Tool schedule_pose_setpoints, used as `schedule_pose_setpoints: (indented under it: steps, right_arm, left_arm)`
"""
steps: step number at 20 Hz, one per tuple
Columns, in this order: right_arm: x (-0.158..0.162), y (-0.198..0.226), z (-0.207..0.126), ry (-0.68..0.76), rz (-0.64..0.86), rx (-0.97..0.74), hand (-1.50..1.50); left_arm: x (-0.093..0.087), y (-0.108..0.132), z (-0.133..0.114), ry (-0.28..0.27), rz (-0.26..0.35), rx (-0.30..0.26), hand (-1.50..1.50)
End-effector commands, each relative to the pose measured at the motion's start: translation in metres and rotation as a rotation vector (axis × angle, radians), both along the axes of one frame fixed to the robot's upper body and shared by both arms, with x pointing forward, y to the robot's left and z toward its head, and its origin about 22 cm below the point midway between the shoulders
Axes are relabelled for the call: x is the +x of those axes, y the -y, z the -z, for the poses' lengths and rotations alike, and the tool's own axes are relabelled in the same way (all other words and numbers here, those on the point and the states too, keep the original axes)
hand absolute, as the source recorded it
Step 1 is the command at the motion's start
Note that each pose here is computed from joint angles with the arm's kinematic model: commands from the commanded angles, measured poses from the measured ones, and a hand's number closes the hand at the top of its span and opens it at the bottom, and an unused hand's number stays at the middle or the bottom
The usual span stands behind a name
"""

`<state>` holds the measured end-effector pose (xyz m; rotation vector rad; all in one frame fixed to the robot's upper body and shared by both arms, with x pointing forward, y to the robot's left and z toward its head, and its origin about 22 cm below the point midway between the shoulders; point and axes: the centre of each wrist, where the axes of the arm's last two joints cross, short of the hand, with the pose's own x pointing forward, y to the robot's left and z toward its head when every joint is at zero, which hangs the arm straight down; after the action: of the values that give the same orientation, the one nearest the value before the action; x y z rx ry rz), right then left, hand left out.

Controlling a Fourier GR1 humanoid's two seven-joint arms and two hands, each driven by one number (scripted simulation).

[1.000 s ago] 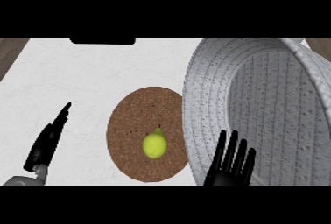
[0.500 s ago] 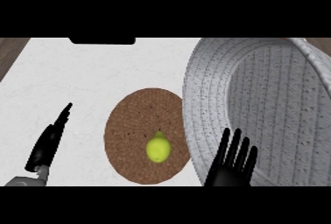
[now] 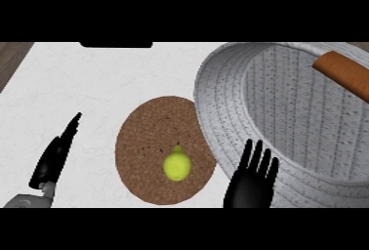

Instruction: Pick the pear from the placemat and place it in the basket

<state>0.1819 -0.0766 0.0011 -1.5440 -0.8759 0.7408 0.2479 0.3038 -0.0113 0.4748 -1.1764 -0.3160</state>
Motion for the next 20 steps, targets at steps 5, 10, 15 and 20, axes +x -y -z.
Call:
schedule_pose_setpoints:
  steps: [5, 10, 15, 20]
  right_arm:
    - [0.023, -0.010, 0.026, -0.052, 0.195, 0.170, 1.50]
    - [0.017, -0.025, 0.028, -0.069, 0.115, 0.209, 1.50]
    - [0.039, -0.030, 0.022, -0.069, 0.063, 0.120, 1.50]
    - [0.039, -0.030, 0.027, 0.052, 0.068, 0.003, 1.50]
  left_arm:
    - [-0.007, 0.002, 0.008, -0.011, -0.001, 0.004, 0.00]
    - [0.003, 0.018, 0.007, -0.009, 0.009, 0.003, 0.00]
    - [0.010, 0.013, 0.000, 0.006, 0.009, 0.006, 0.00]
    - [-0.002, -0.010, 0.007, -0.016, -0.022, 0.022, 0.00]
